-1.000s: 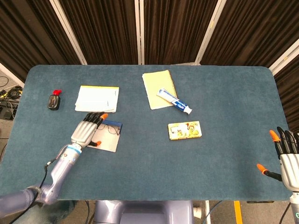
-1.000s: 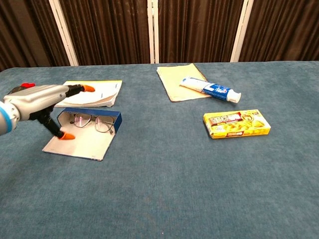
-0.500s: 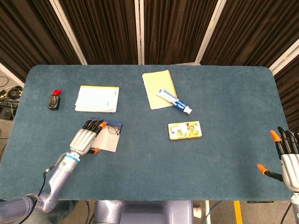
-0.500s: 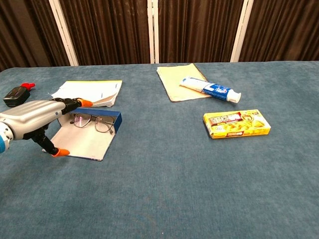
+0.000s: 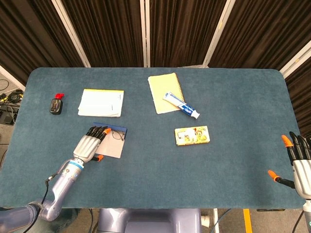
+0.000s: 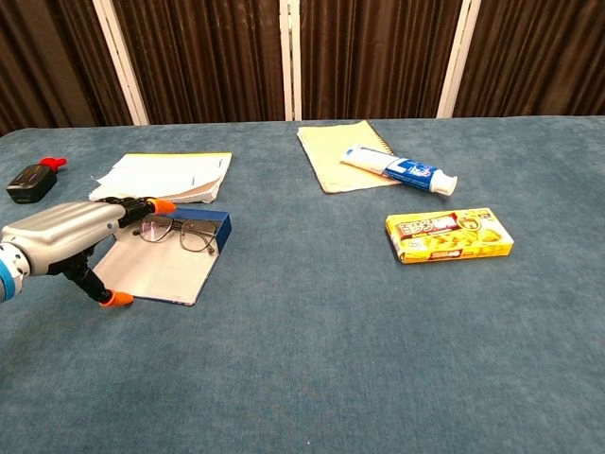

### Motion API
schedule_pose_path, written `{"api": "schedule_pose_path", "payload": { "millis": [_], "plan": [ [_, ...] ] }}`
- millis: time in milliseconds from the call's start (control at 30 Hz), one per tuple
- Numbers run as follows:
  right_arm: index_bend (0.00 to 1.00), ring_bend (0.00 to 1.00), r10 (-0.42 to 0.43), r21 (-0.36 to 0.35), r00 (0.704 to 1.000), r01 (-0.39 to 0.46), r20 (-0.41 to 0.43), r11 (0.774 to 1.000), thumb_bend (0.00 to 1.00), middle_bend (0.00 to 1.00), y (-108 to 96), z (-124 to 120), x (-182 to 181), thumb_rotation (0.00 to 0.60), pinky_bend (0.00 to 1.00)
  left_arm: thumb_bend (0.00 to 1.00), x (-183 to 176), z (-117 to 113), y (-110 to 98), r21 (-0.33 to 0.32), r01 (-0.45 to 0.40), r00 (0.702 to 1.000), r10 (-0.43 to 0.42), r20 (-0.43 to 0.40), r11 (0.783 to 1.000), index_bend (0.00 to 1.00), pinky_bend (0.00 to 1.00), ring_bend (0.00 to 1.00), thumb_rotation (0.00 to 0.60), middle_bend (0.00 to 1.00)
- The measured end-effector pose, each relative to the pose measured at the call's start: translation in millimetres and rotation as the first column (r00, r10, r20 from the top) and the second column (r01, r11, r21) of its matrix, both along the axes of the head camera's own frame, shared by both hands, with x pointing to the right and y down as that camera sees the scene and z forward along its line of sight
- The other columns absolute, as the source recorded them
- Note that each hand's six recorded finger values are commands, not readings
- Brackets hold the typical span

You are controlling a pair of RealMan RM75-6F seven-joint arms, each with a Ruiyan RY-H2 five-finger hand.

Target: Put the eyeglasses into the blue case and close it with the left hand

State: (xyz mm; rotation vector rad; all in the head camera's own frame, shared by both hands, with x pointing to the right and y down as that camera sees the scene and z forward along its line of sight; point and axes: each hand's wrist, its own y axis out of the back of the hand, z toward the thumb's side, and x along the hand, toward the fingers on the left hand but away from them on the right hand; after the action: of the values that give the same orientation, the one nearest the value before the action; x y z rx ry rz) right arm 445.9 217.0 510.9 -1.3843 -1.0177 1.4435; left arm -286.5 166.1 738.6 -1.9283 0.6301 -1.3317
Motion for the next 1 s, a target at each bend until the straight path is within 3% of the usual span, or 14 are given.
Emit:
{"api": "schedule_pose_path", "payload": {
  "millis": [600, 1000],
  "plan": [
    [0.00, 0.00, 0.001, -0.001, 1.000, -0.001, -0.002, 1.000, 0.00, 0.00, -0.2, 0.6, 0.2, 0.600, 0.00, 0.22, -0.2, 8.8, 1.2, -0.016, 0.010, 1.000, -0.010, 0.005, 1.000, 0.00, 0.00, 0.00, 0.600, 0.00],
    [0.00, 0.00, -0.001, -0.003, 1.000, 0.001, -0.005, 1.000, 0.00, 0.00, 0.1, 1.0, 0.1, 0.600, 0.00, 0.43, 0.0, 7.4, 0.0, -0.001, -0.003, 1.000, 0.003, 0.005, 1.000, 0.01, 0.00, 0.00, 0.600, 0.00]
  ]
}}
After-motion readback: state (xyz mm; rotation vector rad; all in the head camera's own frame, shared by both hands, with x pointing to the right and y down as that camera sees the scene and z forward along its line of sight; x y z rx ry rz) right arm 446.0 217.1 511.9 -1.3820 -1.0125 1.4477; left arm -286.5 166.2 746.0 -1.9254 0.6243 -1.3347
